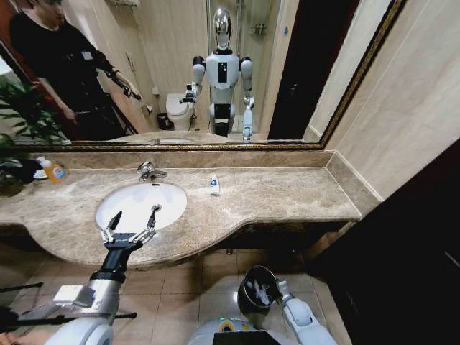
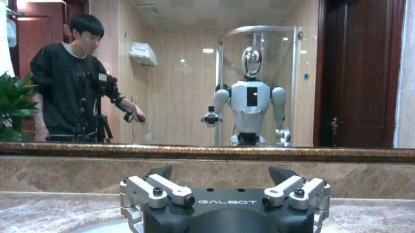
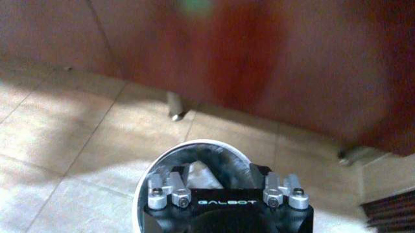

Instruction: Pick up the trash from the sink and place it in the trash bin.

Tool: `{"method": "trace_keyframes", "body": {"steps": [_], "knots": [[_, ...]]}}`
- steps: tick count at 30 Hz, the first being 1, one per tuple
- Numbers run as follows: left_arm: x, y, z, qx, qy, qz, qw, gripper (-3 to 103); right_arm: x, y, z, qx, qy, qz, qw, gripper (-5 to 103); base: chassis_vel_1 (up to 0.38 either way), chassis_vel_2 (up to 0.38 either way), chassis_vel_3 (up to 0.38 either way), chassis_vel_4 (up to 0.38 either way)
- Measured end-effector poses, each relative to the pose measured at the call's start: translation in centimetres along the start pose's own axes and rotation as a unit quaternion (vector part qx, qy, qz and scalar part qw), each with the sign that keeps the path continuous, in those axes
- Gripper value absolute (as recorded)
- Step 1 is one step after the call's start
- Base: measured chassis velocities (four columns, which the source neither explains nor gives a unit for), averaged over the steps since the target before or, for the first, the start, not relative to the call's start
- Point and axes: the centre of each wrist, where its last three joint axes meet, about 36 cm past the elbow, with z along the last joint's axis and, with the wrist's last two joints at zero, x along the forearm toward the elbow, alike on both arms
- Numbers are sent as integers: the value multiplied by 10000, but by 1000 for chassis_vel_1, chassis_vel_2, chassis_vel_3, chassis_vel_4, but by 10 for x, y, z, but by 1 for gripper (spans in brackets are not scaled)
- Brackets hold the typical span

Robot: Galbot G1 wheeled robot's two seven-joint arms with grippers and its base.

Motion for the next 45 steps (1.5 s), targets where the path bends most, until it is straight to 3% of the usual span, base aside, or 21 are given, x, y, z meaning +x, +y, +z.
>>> {"method": "trace_keyframes", "body": {"steps": [3,4,6,7,10,11,13,14,16,17,18,20,21,24,29,34,39,45], "knots": [[0,0,0,0,0,0,10000,100,46,-53,-26,-436,-580,96,9973,79,0,0,0,0],[0,0,0,0,0,0,10000,100,46,-53,-26,-436,-580,96,9973,79,0,0,0,0],[0,0,0,0,0,0,10000,100,84,-85,-46,-614,-850,456,9934,89,0,0,0,0],[0,0,0,0,0,0,10000,100,84,-85,-46,-614,-850,456,9934,89,0,0,0,0],[0,0,0,0,0,0,10000,100,133,-104,-79,-1057,-1572,895,9778,99,0,0,0,0],[0,0,0,0,0,0,10000,100,133,-104,-79,-1057,-1572,895,9778,99,0,0,0,0],[0,0,0,-1,0,0,10000,100,167,-111,-113,-1059,-2427,908,9600,100,0,0,0,0],[0,0,0,-1,0,0,10000,100,167,-111,-113,-1059,-2427,908,9600,100,0,0,0,0],[0,0,0,0,0,0,10000,100,194,-99,-165,-905,-3210,731,9399,100,0,0,0,0],[0,0,0,0,0,0,10000,100,194,-99,-165,-905,-3210,731,9399,100,0,0,0,0],[0,0,0,0,0,0,10000,100,201,-89,-190,-846,-3426,556,9340,100,0,0,0,0],[0,0,0,0,0,-1,10000,100,211,-68,-243,-786,-3741,-63,9240,100,0,0,0,0],[0,0,0,0,0,-1,10000,100,211,-68,-243,-786,-3741,-63,9240,100,0,0,0,0],[0,0,0,0,0,0,10000,100,206,-44,-306,-801,-3860,-867,9149,100,0,0,0,0],[0,0,0,0,-1,-1,10000,100,165,-20,-346,-539,-3502,-1518,9227,100,0,0,0,0],[0,0,0,0,0,2,10000,100,103,15,-399,56,-3147,-2023,9274,100,0,0,0,0],[0,0,0,0,0,-1,10000,100,58,54,-441,449,-2876,-1993,9357,100,0,0,0,0],[0,0,0,0,0,0,10000,100,25,86,-492,587,-2604,-1617,9501,100,0,0,0,0]]}}
